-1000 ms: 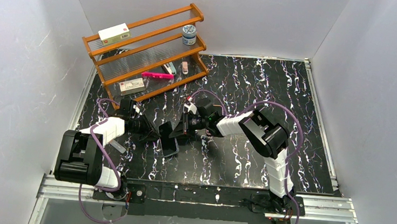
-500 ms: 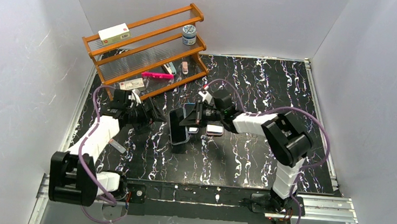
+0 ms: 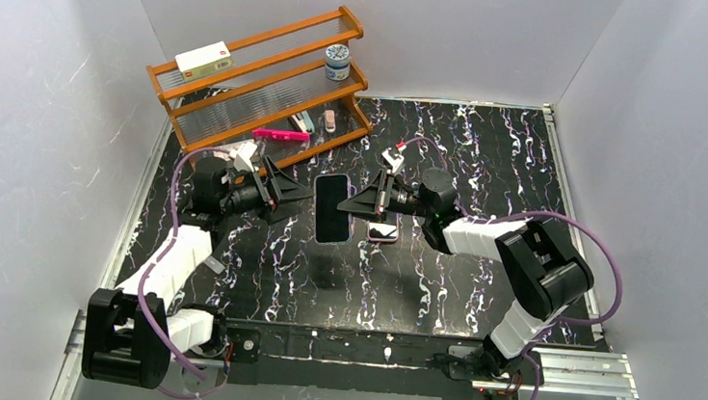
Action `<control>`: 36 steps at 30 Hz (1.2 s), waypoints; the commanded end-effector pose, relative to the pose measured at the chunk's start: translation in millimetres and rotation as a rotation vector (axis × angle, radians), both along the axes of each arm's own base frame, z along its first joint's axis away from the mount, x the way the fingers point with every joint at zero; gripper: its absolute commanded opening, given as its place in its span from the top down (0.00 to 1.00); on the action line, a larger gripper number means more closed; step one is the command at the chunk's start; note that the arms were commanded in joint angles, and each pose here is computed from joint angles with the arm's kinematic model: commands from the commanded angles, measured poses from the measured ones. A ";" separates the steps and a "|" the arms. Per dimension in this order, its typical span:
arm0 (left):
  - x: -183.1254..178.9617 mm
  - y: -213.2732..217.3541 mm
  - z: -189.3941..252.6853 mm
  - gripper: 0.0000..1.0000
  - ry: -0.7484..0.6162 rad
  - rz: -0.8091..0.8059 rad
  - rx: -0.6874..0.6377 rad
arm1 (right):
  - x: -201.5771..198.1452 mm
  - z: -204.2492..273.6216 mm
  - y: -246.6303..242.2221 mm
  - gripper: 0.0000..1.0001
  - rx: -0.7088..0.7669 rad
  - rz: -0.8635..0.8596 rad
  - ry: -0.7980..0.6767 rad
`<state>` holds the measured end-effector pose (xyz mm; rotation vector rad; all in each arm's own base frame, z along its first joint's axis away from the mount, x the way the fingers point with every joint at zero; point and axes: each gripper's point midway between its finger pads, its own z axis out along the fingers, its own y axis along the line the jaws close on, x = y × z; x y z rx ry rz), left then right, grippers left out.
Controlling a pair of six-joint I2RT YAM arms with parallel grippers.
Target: Put the phone into the phone case
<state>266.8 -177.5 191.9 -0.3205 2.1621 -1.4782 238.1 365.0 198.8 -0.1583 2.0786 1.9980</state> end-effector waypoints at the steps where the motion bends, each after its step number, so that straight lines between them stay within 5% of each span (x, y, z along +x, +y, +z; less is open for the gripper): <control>1: -11.0 -15.4 32.0 0.13 -0.055 -0.073 -0.173 | -16.7 52.3 -3.5 0.99 0.204 0.070 -0.082; 14: -26.2 -49.9 28.9 0.39 -0.031 -0.142 -0.193 | -16.3 44.0 3.4 0.99 0.202 0.070 -0.049; 24: -28.3 -59.4 27.2 0.83 -0.007 -0.146 -0.221 | -16.6 37.7 2.6 0.98 0.178 0.057 -0.045; 27: -28.7 -59.4 32.3 1.00 -0.021 -0.146 -0.235 | -16.6 36.7 1.7 0.86 0.162 0.053 -0.053; 36: -26.6 -54.7 59.7 1.00 -0.202 -0.112 -0.247 | -32.4 35.5 -8.6 0.33 0.111 0.082 -0.098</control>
